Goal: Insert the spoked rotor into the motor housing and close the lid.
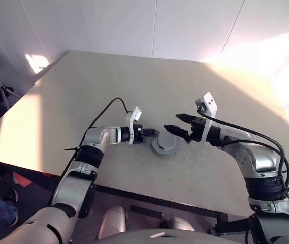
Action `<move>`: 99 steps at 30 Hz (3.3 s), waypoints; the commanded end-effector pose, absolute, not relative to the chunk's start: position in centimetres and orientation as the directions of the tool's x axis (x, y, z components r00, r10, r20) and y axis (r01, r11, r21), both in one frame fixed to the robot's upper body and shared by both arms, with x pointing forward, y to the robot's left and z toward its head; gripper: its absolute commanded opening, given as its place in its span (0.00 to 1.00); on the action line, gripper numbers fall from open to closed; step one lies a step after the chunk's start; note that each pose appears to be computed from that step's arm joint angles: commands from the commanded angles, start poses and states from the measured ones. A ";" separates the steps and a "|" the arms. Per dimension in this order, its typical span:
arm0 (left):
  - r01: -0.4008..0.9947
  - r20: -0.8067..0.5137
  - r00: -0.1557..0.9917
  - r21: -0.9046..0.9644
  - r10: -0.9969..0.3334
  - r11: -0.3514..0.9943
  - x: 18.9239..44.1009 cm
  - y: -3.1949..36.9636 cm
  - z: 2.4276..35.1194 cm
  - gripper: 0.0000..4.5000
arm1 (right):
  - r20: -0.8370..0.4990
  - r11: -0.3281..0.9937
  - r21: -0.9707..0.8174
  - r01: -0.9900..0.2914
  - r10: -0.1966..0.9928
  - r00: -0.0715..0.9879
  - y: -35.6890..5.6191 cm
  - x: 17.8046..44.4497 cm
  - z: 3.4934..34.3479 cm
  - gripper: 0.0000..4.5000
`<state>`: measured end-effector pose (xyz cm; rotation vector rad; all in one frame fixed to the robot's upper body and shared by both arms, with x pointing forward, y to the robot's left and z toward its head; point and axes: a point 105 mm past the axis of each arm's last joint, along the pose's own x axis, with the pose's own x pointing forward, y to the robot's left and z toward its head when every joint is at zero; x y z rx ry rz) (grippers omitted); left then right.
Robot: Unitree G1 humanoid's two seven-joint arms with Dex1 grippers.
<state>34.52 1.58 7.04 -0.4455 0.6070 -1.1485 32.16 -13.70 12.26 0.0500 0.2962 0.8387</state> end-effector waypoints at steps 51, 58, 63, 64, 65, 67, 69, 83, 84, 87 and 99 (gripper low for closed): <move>0.703 -0.186 0.364 -0.588 -0.913 0.400 36.3 2.9 7.9 0.00 | -0.345 0.503 0.848 -0.165 0.761 0.549 -10.8 30.2 8.3 1.00; 0.705 -0.186 0.369 -0.583 -0.911 0.404 36.5 3.0 8.0 0.00 | -0.346 0.503 0.847 -0.173 0.768 0.538 -10.2 30.2 8.3 0.72; 0.704 -0.186 0.371 -0.583 -0.910 0.406 36.5 3.0 7.9 0.00 | -0.344 0.505 0.844 -0.179 0.767 0.542 -10.1 30.3 8.4 0.47; 0.703 -0.186 0.372 -0.583 -0.909 0.407 36.5 3.0 7.9 0.00 | -0.344 0.507 0.843 -0.179 0.764 0.546 -10.2 30.4 8.4 0.47; 0.703 -0.186 0.373 -0.583 -0.909 0.408 36.6 3.0 7.9 0.00 | -0.343 0.508 0.843 -0.177 0.761 0.550 -10.3 30.5 8.4 0.47; 0.702 -0.186 0.374 -0.583 -0.909 0.408 36.6 3.0 7.9 0.00 | -0.342 0.509 0.843 -0.175 0.758 0.555 -10.4 30.5 8.5 0.46; 0.702 -0.186 0.375 -0.582 -0.908 0.409 36.6 3.0 7.9 0.00 | -0.335 0.506 0.845 -0.173 0.754 0.565 -10.5 30.7 8.6 0.46; 0.581 -0.031 0.609 -0.663 -0.793 0.472 39.2 8.4 10.3 0.00 | -0.202 0.402 0.914 -0.059 0.575 0.793 -13.8 36.8 12.1 0.46; 0.572 -0.027 0.624 -0.665 -0.781 0.480 39.2 8.9 10.3 0.00 | -0.188 0.383 0.922 -0.053 0.564 0.804 -13.9 37.2 12.4 0.46; 0.559 0.005 0.659 -0.672 -0.752 0.486 39.1 10.2 10.7 0.00 | -0.121 0.304 0.951 -0.059 0.541 0.833 -13.6 38.4 13.9 0.46; 0.505 0.124 0.730 -0.761 -0.672 0.408 38.2 12.2 10.9 0.59 | -0.030 0.236 0.961 -0.143 0.604 0.796 -9.5 40.6 18.7 0.46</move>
